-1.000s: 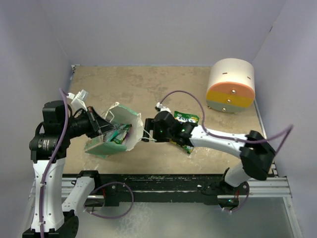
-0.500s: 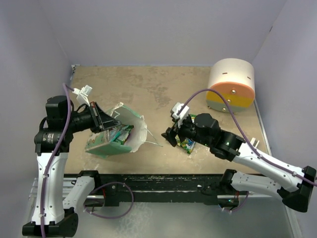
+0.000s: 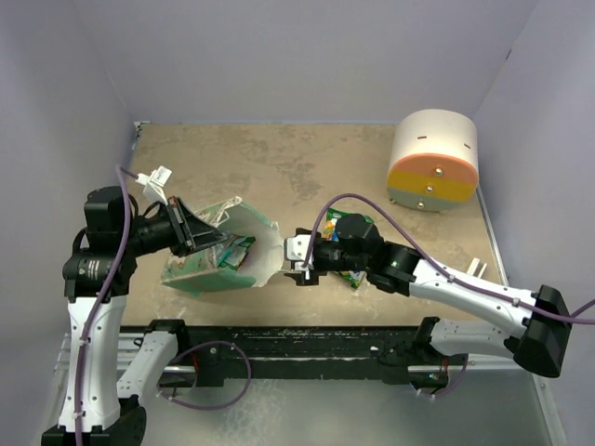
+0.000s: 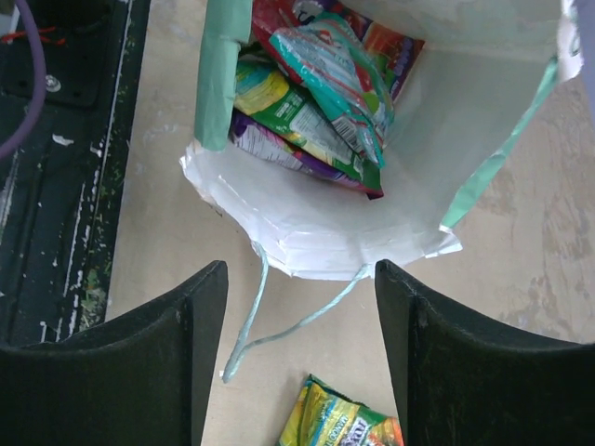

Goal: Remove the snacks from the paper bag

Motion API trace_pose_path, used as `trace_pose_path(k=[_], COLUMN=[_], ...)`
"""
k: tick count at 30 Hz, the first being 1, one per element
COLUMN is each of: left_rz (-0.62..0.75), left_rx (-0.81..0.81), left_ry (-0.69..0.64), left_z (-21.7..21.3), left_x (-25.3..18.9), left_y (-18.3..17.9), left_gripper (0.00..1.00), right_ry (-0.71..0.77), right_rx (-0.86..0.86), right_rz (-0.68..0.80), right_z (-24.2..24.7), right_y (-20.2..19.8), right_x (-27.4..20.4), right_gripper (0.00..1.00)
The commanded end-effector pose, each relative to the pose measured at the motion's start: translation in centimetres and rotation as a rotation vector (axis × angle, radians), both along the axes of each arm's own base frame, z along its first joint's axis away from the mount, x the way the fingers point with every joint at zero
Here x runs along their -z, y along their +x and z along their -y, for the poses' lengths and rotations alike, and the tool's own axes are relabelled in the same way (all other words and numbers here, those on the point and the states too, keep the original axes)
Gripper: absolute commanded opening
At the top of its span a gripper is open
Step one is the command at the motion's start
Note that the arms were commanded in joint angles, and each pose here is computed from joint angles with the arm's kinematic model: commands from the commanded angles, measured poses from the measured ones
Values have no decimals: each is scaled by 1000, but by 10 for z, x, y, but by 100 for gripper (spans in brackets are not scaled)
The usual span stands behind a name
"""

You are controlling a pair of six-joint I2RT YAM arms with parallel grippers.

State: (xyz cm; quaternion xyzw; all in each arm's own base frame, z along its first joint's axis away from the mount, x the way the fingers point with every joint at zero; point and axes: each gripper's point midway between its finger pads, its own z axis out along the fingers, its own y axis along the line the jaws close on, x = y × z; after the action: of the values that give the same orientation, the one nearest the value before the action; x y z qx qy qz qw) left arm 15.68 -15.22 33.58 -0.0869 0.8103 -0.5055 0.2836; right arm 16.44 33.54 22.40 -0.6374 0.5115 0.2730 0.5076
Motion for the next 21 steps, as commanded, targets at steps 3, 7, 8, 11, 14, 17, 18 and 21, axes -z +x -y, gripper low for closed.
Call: trace_pose_path(k=[3,7,8,11,14,17,18,21], left_rz=[5,-35,-40,-26,-9,11,12,-6], left_rx=[29,105,113,156,188,217,224,213], left_ry=[7,55,89,119,119,149,162,217], left_z=[12,53,62,90,114,127,128,118], left_x=[-9,1,6,7,4,5,7,15], left_y=[10,8,8,5,-1,-11,-15,-26], left_gripper=[0,0,0,0,0,0,0,0], right_ry=[55,56,52,35,42,67,78,116], right_rx=[-42,-43,-44,-36,-35,-48,-49,-35], right_rz=[89,59,53,28,-4,-50,-63,-99], right_z=[-17,-12,-11,-5,-4,-3,-3,-3], right_y=[7,2,0,-3,-11,-24,-29,-37], right_x=[-22,-10,-6,5,14,22,24,32], right_gripper=[64,63,63,61,57,53,53,51])
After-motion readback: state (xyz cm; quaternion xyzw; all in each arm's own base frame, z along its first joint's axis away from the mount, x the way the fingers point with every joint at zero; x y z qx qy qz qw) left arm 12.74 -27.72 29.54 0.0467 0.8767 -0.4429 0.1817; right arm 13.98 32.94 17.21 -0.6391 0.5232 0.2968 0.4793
